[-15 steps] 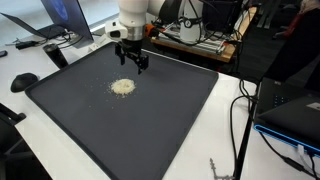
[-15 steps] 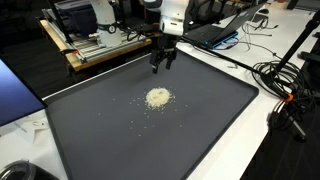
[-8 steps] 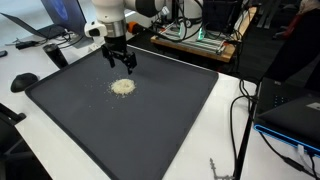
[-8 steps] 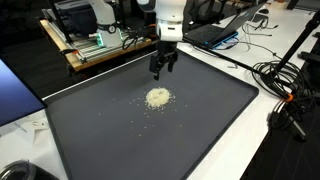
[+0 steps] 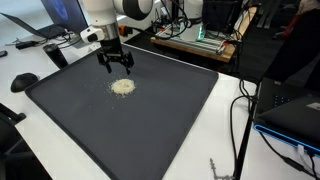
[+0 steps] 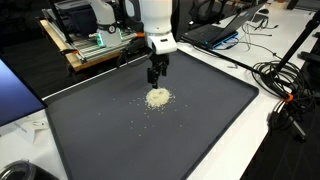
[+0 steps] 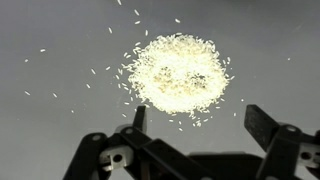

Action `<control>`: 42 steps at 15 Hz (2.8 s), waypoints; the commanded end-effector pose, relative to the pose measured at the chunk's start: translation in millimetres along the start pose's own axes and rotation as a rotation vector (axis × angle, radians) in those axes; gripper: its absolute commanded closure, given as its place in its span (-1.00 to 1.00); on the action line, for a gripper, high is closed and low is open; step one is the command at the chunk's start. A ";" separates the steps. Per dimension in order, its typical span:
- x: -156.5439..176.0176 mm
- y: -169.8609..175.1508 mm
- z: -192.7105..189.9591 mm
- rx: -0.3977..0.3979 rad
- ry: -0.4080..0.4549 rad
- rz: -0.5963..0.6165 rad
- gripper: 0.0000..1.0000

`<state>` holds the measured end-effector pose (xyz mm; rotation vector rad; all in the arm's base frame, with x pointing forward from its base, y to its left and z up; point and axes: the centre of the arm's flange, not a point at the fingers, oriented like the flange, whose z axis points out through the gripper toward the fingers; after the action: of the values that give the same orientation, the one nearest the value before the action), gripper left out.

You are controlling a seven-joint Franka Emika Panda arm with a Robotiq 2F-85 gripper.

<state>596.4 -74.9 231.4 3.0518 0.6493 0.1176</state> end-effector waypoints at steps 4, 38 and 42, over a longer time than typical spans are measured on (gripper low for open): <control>10.5 -5.5 49.9 -0.030 0.015 -0.207 -1.00; 16.4 -5.1 75.6 -0.076 -0.042 -0.306 0.97; 16.6 -4.4 75.9 -0.078 -0.043 -0.291 0.97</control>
<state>613.7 -62.0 159.9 2.8496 1.0633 0.1052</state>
